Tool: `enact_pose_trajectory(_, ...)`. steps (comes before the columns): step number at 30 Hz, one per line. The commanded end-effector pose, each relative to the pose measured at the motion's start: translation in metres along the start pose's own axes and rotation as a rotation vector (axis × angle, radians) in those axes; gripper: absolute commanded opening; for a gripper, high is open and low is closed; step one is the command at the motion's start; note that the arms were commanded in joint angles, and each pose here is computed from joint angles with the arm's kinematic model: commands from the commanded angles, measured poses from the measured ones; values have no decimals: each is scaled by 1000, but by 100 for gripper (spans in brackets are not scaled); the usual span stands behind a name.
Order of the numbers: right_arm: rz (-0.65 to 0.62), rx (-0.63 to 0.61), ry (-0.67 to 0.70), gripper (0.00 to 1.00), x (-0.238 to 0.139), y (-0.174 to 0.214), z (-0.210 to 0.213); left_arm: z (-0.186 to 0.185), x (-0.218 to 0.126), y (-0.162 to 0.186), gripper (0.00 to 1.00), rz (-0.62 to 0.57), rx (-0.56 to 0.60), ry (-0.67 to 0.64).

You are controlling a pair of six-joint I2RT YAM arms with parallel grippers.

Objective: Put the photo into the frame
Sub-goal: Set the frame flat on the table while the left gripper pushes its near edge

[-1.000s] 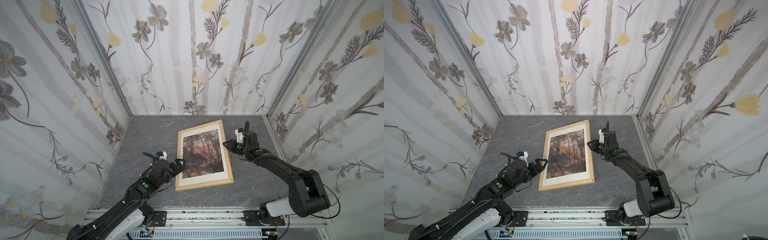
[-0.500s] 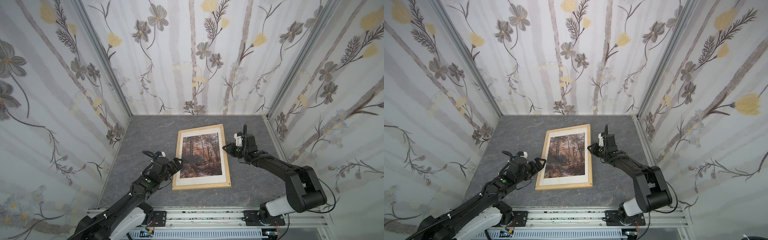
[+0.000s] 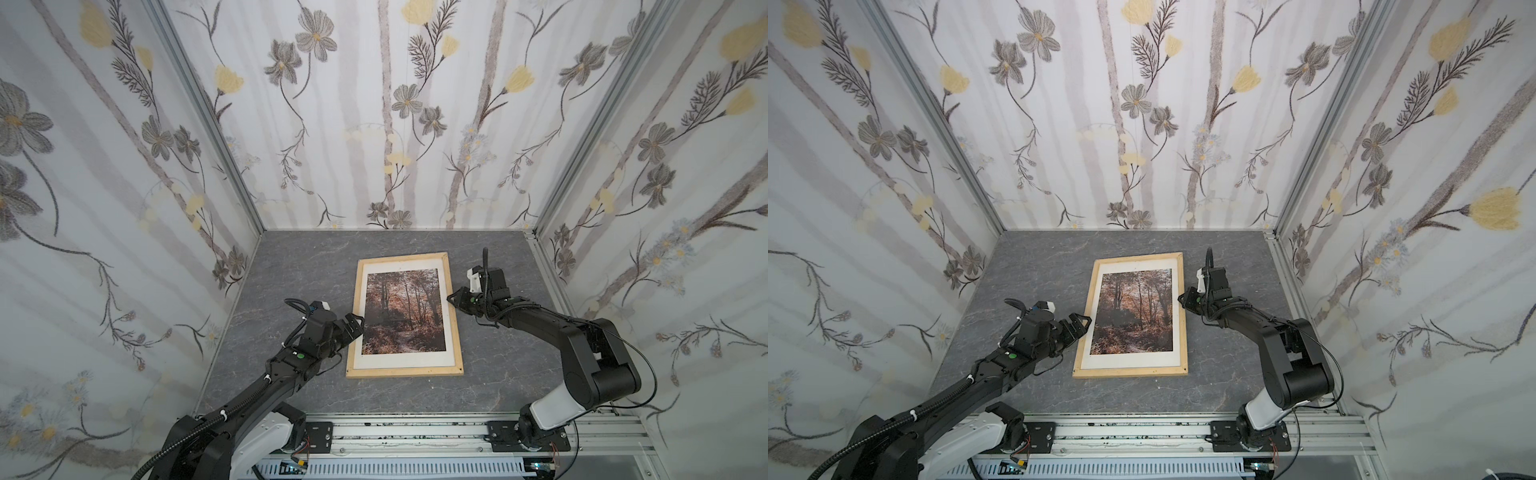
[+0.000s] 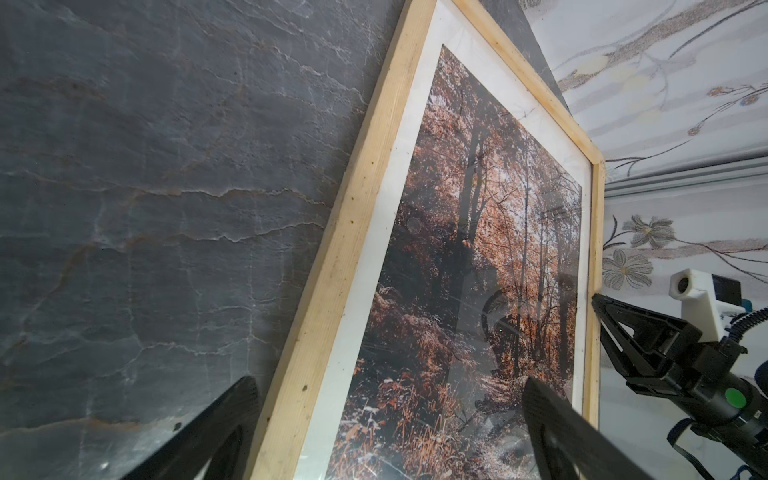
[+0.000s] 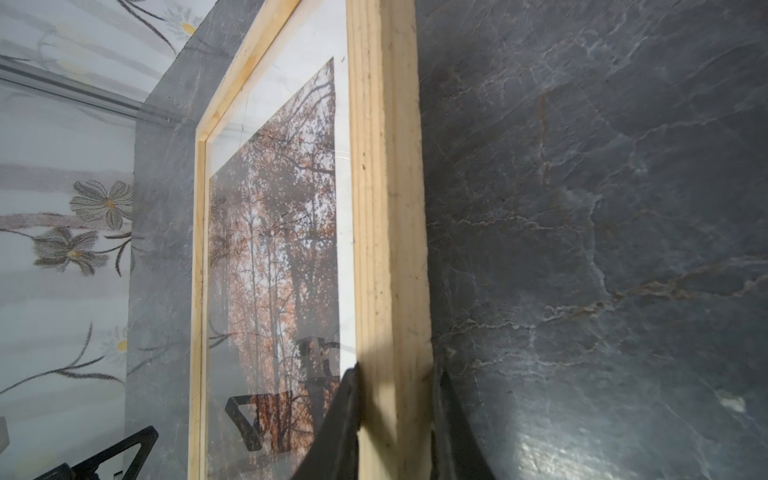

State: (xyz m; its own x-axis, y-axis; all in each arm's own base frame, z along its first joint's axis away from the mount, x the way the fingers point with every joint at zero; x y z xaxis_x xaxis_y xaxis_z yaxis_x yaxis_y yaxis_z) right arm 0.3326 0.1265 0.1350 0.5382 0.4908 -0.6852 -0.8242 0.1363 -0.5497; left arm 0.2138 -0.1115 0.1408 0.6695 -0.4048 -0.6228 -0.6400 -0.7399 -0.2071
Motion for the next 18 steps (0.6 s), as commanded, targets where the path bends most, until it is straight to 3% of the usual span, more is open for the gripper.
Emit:
enact_pose_trajectory(1,-10,-7,7,5,7,-5,-2,-4,2,-2,98,-9,5,28)
enact_pose_trajectory(13,7,-10,16,11,16,-9,-5,-3,5,-3,98,-9,4,22)
enact_pose_trajectory(18,14,-23,32,25,11,-8,-5,1,8,-7,98,-17,7,5)
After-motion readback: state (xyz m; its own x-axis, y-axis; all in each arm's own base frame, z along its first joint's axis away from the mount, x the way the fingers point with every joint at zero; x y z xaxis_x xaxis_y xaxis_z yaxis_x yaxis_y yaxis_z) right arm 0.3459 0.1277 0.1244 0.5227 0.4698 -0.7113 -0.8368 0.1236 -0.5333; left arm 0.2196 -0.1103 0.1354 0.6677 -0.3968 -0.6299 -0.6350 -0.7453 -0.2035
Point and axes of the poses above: each gripper's point midway between its finger pads, its own x axis out along the fingers, its own z axis along the line the jaws close on, y = z × x, the point moved 8 cm from there along -x, back along the fingers, and after that the axes turned 14 degrees about -x, right-handed, at the moved point
